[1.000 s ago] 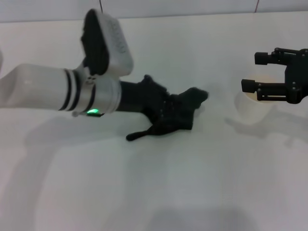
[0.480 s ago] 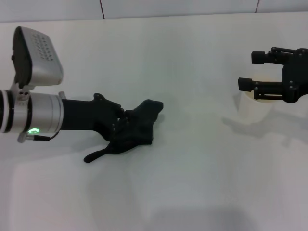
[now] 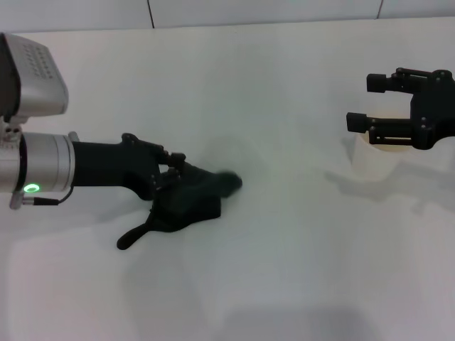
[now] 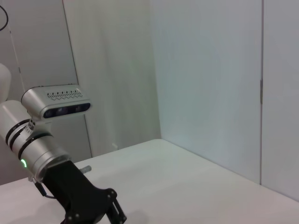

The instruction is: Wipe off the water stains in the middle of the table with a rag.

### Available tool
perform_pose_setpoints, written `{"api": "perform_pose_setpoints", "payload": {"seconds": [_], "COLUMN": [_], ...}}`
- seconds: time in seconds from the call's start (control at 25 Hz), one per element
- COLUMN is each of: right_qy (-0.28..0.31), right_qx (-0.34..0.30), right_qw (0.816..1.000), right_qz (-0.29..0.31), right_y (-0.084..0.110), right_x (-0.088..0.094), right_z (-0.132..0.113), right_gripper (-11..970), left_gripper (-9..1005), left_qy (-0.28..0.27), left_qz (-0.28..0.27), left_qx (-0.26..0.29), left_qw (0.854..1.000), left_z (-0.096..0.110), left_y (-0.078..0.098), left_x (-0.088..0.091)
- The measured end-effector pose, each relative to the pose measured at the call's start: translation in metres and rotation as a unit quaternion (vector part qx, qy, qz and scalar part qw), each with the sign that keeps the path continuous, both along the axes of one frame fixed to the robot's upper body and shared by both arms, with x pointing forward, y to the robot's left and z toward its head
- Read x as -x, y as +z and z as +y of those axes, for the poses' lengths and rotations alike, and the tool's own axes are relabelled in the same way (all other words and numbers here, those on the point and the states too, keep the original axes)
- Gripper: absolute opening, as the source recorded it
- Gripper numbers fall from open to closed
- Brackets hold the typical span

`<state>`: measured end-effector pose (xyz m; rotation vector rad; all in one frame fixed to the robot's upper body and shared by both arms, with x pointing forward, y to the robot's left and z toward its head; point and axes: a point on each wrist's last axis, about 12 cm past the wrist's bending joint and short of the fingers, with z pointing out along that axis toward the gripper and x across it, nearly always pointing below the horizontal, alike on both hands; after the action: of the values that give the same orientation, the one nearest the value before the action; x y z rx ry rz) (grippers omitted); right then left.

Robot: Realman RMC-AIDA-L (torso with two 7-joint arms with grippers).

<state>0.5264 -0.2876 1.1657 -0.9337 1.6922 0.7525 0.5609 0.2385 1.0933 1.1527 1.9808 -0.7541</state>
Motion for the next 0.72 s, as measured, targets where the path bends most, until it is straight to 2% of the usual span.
{"api": "perform_pose_setpoints", "payload": {"seconds": [0.16, 0.28, 0.52, 0.72], "right_qy": [-0.001, -0.004, -0.008, -0.011], "right_qx": [0.000, 0.000, 0.001, 0.004], "right_qw": [1.000, 1.000, 1.000, 1.000], "right_qz": [-0.001, -0.002, -0.004, -0.004], "right_y": [0.000, 0.001, 0.001, 0.001], "right_x": [-0.001, -0.001, -0.002, -0.002], "right_z": [0.000, 0.000, -0.001, -0.003], "right_gripper": [782, 782, 782, 782], "left_gripper": [221, 341, 537, 688], "left_qy": [0.012, 0.005, -0.025, -0.056], "left_qz": [0.001, -0.004, -0.041, -0.039], "left_qx": [0.002, -0.007, -0.015, -0.005], "left_qw": [1.000, 1.000, 0.999, 0.998], "left_z": [0.002, 0.002, 0.000, 0.011], "left_y": [0.002, 0.006, 0.027, 0.042], "left_x": [-0.003, -0.005, -0.009, -0.002]}}
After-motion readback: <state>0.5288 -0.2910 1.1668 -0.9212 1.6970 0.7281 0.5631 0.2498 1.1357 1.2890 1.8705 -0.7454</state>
